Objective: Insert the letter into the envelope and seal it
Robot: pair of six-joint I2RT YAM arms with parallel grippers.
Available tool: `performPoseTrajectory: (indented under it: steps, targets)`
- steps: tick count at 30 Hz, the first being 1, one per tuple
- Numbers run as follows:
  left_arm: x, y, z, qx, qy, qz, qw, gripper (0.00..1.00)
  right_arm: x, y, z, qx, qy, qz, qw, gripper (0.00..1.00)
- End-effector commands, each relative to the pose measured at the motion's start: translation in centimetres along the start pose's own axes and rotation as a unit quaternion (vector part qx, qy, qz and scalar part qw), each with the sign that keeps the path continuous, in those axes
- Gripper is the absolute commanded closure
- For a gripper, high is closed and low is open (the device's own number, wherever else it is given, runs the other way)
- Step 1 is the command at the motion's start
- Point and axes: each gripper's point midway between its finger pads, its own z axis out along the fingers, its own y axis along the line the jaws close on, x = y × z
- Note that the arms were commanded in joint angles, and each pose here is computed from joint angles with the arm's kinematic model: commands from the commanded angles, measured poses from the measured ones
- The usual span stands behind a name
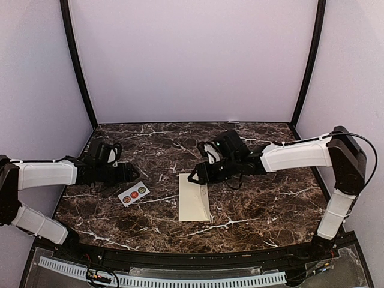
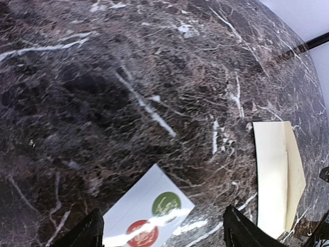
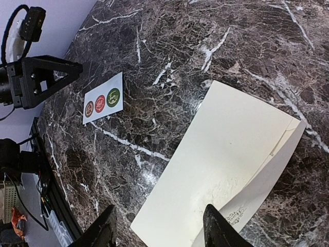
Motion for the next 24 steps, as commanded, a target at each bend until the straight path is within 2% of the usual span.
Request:
performPoseTrajectory:
  steps: [1, 6, 19, 24]
  targets:
    - [1.9, 3.0, -1.1, -0.031, 0.022, -0.037, 0.999, 0.2, -1.3, 2.4, 1.1, -0.018, -0.011, -0.024, 0.999, 0.43]
    - [3.7, 5.4, -1.3, -0.046, 0.031, -0.08, 0.995, 0.18, -2.0, 4.3, 3.1, -0.038, -0.007, -0.039, 0.998, 0.4]
    - [5.6, 6.3, -0.9, -0.044, 0.042, -0.108, 0.992, 0.19, -1.8, 5.9, 9.4, -0.08, 0.028, -0.05, 0.995, 0.33]
    - [5.8, 5.6, -0.5, -0.02, 0.046, -0.107, 0.993, 0.25, -1.8, 6.0, 11.2, -0.091, 0.035, -0.045, 0.994, 0.33]
